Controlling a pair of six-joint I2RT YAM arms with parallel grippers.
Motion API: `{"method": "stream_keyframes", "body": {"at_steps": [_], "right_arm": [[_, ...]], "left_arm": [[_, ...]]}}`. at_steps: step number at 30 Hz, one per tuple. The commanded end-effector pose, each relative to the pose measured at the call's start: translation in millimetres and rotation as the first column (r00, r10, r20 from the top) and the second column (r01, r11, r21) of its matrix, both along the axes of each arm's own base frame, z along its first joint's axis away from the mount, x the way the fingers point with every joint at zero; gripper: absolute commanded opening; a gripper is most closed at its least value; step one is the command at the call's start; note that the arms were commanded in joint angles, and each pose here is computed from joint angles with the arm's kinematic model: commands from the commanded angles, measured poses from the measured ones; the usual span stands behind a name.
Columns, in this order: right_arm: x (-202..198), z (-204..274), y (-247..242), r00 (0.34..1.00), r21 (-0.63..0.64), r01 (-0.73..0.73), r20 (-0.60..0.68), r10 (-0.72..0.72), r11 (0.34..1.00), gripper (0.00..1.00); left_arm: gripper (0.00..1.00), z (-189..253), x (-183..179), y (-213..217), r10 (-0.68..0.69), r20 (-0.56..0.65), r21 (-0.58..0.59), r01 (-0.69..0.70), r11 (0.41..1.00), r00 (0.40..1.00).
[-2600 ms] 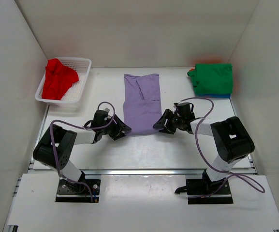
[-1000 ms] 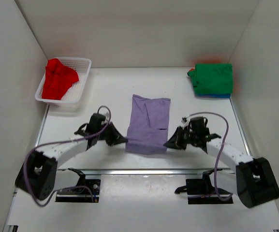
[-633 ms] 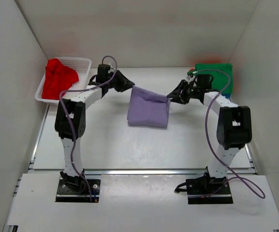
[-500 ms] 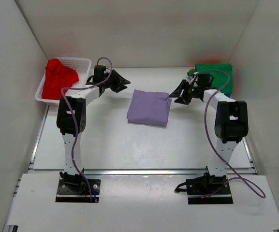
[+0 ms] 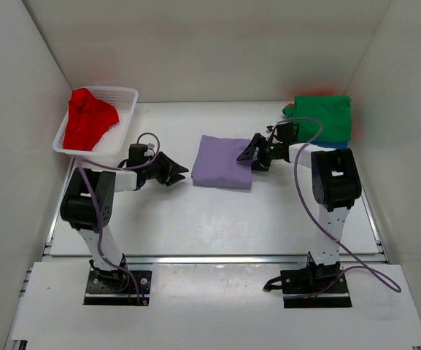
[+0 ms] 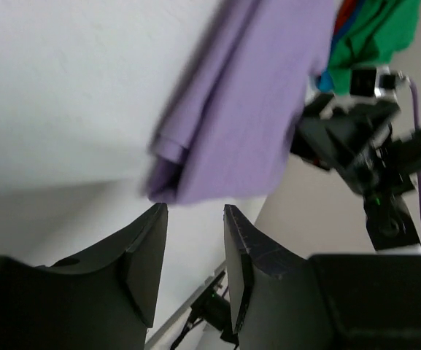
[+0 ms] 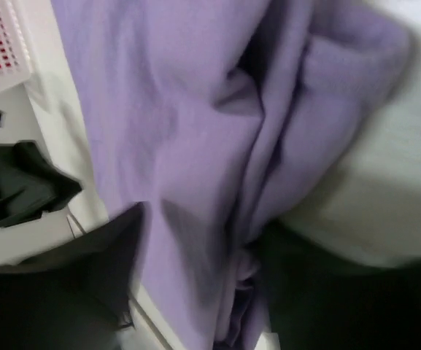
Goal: Fold and stack the t-shirts
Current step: Fold the long partially folded tshirt into a neat square, then put the neatly folded tshirt into the corner of the board with the right arm
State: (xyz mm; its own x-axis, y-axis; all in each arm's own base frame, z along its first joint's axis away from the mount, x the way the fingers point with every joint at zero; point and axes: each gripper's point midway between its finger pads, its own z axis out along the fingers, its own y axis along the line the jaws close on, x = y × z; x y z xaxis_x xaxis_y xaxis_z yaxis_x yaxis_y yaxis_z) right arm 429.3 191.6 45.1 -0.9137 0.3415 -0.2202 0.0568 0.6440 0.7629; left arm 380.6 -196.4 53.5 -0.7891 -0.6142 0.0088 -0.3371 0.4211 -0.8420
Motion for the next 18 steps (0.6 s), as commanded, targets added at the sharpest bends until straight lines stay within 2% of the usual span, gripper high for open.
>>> {"method": "stream_keyframes", "body": {"at_steps": [1, 2, 3, 4, 6, 8, 9, 11, 12, 14, 18], "right_arm": [[9.3, -3.2, 27.3, 0.999, 0.061, -0.037, -0.003, 0.037, 0.997, 0.47], [7.4, -4.6, 30.3, 0.998, 0.075, -0.054, -0.018, 0.056, 0.996, 0.31], [13.3, -7.8, 29.0, 0.998, 0.070, -0.056, -0.018, 0.057, 0.996, 0.02], [7.7, -17.5, 21.0, 0.997, 0.024, -0.063, -0.051, 0.064, 0.998, 0.00], [24.3, -13.4, 2.8, 0.996, -0.107, -0.084, -0.006, 0.084, 0.991, 0.00], [31.2, -15.6, -26.0, 0.988, -0.309, -0.131, 0.042, 0.151, 0.942, 0.00], [42.0, -5.9, -37.5, 0.986, -0.346, -0.112, 0.077, 0.147, 0.932, 0.00], [55.3, 8.4, -65.7, 0.966, -0.493, -0.104, 0.157, 0.206, 0.864, 0.00], [62.2, 22.7, -74.2, 0.956, -0.522, -0.085, 0.197, 0.217, 0.849, 0.00], [76.8, 42.1, -97.1, 0.909, -0.637, -0.050, 0.290, 0.299, 0.769, 0.00], [91.9, 80.2, -129.8, 0.843, -0.726, 0.061, 0.405, 0.354, 0.685, 0.00]], "left_arm": [[0.47, 49.2, -7.0, 0.2, -0.018, 0.169, -0.050, 0.026, 0.998, 0.985], [0.47, 50.8, -11.7, 2.4, -0.016, 0.165, -0.056, 0.025, 0.998, 0.986], [0.47, 52.9, -13.8, 3.6, -0.021, 0.170, -0.057, 0.031, 0.998, 0.985], [0.47, 51.2, -16.7, 7.4, -0.013, 0.162, -0.052, 0.022, 0.998, 0.987], [0.46, 54.3, -17.5, 7.0, -0.020, 0.170, -0.042, 0.027, 0.999, 0.985], [0.46, 56.0, -19.8, 5.8, -0.031, 0.176, -0.034, 0.037, 0.999, 0.984], [0.46, 52.3, -22.3, 3.8, -0.039, 0.164, -0.035, 0.045, 0.998, 0.986], [0.46, 52.0, -21.5, 1.8, -0.031, 0.171, -0.049, 0.040, 0.998, 0.985], [0.46, 48.5, -24.6, -1.4, -0.036, 0.162, -0.054, 0.045, 0.998, 0.986], [0.45, 45.9, -25.6, -6.1, -0.039, 0.155, -0.063, 0.049, 0.997, 0.987], [0.46, 46.4, -23.9, -13.2, -0.064, 0.155, -0.067, 0.075, 0.995, 0.986]]}}
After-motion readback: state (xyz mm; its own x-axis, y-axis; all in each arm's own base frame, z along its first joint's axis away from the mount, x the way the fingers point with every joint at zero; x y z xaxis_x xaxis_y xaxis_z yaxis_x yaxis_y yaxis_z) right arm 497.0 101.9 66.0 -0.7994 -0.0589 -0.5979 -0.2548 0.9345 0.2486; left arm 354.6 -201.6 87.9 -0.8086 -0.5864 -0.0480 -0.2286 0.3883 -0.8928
